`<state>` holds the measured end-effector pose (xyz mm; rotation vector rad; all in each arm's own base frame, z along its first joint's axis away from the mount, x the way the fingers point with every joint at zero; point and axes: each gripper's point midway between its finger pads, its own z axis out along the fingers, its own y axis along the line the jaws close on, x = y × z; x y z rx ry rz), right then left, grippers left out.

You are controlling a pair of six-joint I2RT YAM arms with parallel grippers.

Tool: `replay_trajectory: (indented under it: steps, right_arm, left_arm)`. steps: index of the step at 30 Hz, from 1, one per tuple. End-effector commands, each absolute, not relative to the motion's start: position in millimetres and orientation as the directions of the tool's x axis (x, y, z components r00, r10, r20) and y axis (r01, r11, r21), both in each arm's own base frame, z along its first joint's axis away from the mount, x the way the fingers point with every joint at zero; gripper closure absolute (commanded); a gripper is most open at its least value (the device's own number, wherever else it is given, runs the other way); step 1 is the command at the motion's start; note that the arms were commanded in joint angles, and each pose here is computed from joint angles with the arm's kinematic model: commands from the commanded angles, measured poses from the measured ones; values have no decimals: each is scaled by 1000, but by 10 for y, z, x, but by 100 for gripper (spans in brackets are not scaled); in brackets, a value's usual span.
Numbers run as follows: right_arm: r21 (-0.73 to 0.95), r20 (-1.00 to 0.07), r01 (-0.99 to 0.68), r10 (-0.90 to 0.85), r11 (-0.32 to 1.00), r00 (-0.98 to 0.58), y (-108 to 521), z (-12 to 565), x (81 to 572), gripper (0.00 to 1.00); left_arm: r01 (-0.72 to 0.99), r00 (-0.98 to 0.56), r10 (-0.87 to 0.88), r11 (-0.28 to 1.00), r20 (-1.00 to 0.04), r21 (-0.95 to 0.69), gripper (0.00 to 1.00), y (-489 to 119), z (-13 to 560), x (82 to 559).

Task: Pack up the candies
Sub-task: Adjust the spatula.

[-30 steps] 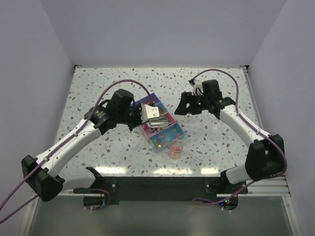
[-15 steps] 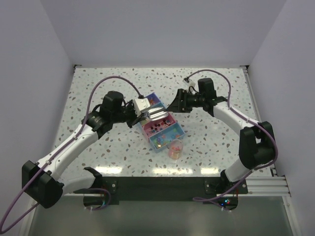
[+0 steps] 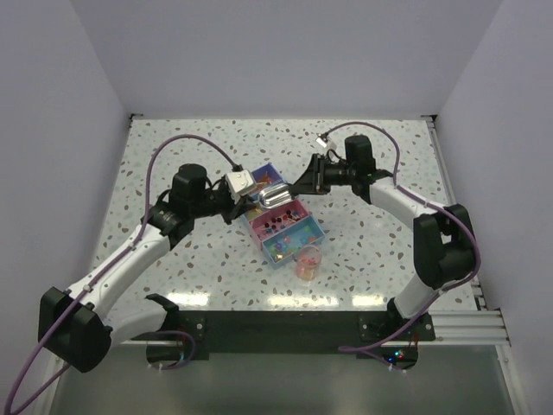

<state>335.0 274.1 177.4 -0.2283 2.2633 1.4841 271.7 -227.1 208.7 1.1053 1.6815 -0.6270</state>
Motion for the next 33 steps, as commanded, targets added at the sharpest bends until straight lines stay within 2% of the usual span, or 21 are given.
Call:
replay_trajectory:
  steps: [1, 2, 5, 9, 11, 13, 14, 17, 19, 25, 28, 33]
  right_arm:
    - [850, -450, -397, 85, 346, -889, 2824, 1910, 3353, 77]
    - [853, -448, -396, 87, 341, -890, 2830, 1920, 3357, 86]
    - [864, -437, -387, 100, 322, -894, 2851, 1947, 3373, 100]
    - [876, -433, -388, 116, 286, -894, 2889, 2013, 3394, 100]
    - [886, -419, -375, 121, 272, -900, 2894, 2034, 3393, 100]
    - [888, -418, -376, 127, 264, -899, 2902, 2060, 3403, 100]
    - [889, -418, -376, 127, 262, -900, 2903, 2059, 3404, 100]
    - [889, -418, -377, 127, 258, -899, 2906, 2074, 3404, 100]
    - [889, -420, -379, 127, 257, -899, 2906, 2080, 3402, 100]
    - [892, -412, -371, 126, 259, -902, 2904, 2049, 3396, 100]
    - [894, -409, -368, 128, 254, -904, 2911, 2052, 3389, 100]
    - [903, -395, -355, 143, 240, -907, 2909, 2047, 3400, 100]
  left_arm:
    - [894, -13, 285, 433, -958, 116, 100, -2346, 2348, 2755]
    - [897, -9, 279, 428, -960, 116, 100, -2347, 2354, 2750]
    - [900, 0, 268, 419, -963, 117, 100, -2341, 2313, 2752]
    - [903, 21, 228, 414, -973, 116, 99, -2350, 2260, 2748]
    - [903, 22, 208, 416, -978, 109, 84, -2348, 2257, 2733]
    - [899, 36, 192, 422, -981, 116, 76, -2335, 2241, 2729]
    - [899, 34, 186, 424, -982, 112, 69, -2333, 2237, 2727]
    - [898, 34, 180, 427, -983, 109, 61, -2321, 2187, 2737]
    - [898, 31, 180, 427, -983, 106, 60, -2314, 2164, 2744]
    - [889, 29, 177, 444, -984, 106, 59, -2270, 2107, 2766]
    - [889, 25, 174, 447, -984, 101, 75, -2252, 2079, 2757]
    - [876, 15, 165, 473, -986, 92, 82, -2203, 2058, 2774]
